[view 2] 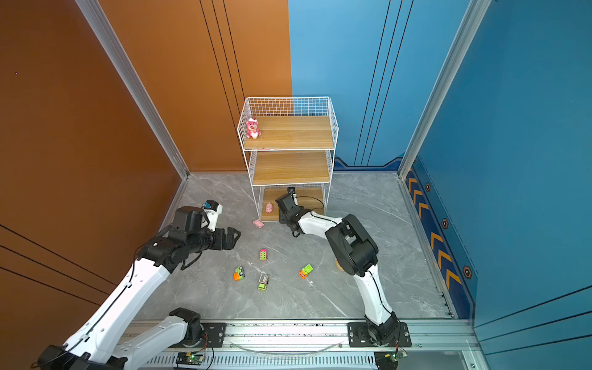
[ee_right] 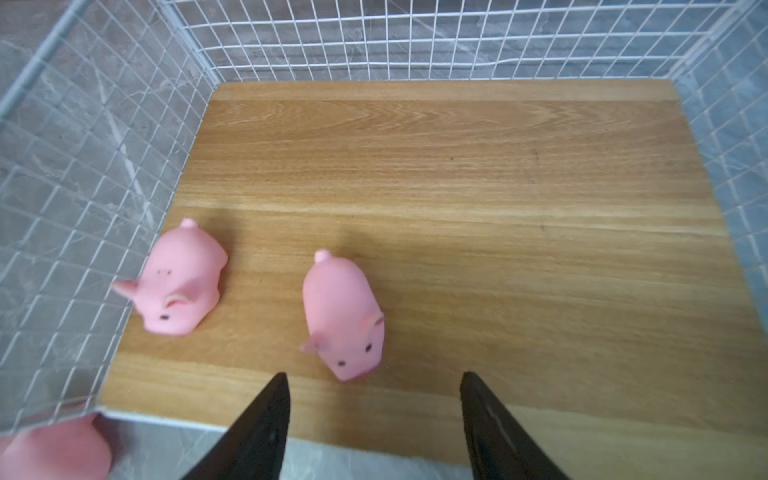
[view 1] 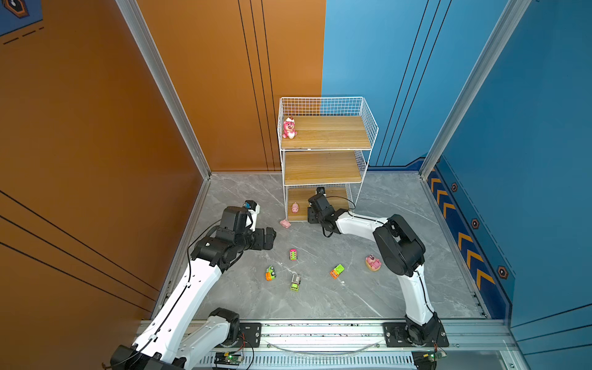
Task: Place and organize the plastic toys onto the shelf
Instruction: 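Open the right gripper to release the pig on the bottom tier, then move the right gripper to the pink pig beside the shelf's corner post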
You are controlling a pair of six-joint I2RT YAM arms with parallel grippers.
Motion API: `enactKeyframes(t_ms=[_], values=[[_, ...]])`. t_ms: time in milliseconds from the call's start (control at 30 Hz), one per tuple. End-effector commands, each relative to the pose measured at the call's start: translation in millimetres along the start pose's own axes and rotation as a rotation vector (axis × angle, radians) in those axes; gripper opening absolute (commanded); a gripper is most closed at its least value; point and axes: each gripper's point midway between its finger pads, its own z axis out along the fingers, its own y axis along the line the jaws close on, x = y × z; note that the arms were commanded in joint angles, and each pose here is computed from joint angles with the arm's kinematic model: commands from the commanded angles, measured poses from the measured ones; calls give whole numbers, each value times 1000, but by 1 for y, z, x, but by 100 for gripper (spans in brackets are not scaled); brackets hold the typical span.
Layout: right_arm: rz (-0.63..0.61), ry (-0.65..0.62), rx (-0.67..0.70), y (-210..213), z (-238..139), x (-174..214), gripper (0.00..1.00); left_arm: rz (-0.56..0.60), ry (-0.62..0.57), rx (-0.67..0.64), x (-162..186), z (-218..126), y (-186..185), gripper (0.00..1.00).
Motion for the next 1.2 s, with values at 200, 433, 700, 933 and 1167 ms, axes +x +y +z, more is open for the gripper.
enactKeyframes(t_ms=[200,433,700,933,1167], values=[[-92,-91,-97,34,-82,25,77,-36,-6,-55,-1,1,17,98],[-218,-4,-326,92,-83,46,80,-54,13,-69,1,6,22,98],[-374,54,-403,119,-55,45,80,-54,24,-76,3,9,24,98],[-393,89,-398,123,-26,49,77,-58,26,-81,3,10,26,98],[-403,93,-380,123,-9,51,71,-61,28,-76,3,10,26,98]])
